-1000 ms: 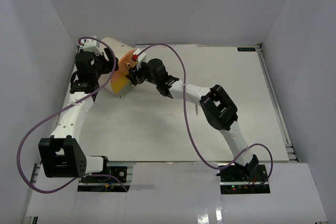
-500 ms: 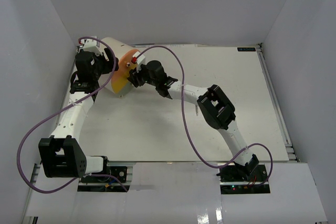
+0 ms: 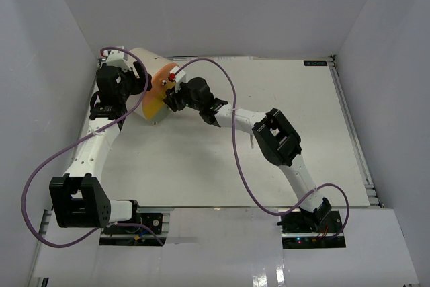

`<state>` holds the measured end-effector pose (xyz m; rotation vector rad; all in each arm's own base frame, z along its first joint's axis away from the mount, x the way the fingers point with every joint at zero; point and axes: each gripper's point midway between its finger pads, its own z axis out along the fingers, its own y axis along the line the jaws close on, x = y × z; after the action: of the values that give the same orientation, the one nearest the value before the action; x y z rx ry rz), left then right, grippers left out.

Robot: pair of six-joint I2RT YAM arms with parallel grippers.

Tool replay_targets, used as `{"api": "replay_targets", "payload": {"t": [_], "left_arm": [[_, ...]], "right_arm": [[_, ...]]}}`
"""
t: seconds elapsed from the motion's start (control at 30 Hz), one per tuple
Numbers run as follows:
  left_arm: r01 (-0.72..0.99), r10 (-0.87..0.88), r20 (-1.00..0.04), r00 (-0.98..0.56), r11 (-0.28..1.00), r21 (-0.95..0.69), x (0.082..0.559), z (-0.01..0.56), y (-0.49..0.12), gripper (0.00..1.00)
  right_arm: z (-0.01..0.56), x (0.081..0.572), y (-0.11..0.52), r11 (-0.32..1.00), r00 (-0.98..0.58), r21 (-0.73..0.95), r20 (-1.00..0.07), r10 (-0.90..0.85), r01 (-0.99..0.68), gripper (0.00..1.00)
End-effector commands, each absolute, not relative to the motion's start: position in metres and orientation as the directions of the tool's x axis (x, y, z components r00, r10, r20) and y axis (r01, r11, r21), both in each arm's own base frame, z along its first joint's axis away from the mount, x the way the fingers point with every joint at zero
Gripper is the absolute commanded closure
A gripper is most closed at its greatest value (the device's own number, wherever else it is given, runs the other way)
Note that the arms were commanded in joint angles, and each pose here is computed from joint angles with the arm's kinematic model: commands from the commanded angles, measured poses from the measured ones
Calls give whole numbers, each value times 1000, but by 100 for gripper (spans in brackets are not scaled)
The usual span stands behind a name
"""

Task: Sort the stationery into containers
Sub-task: Open the drawer in the storage box.

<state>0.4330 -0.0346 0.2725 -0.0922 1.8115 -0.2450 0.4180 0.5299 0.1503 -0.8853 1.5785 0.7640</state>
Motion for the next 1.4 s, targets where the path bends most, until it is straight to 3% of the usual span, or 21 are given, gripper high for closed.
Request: {"api": "replay_targets", "payload": {"t": [0.0,0.37,0.9,1.37], "left_arm": [[99,-205,-930,-305,965,-245,422,262,-45,19],[101,-206,-929,-308,964,-247,422,261,-45,19],[94,-207,-929,-307,965,-245,422,261,-44,19],[75,-214,-927,-308,966,-248,423,261,-39,19]], "right_arm": [[212,419,528,514,0,-26,-999,-51,-858,50],[221,415,526,509,12,-28,-999,-35,-860,55],[206,413,518,517,-13,-28,-997,-75,-856,83],[210,382,470,504,-15,-55,-991,-134,-862,86]]}}
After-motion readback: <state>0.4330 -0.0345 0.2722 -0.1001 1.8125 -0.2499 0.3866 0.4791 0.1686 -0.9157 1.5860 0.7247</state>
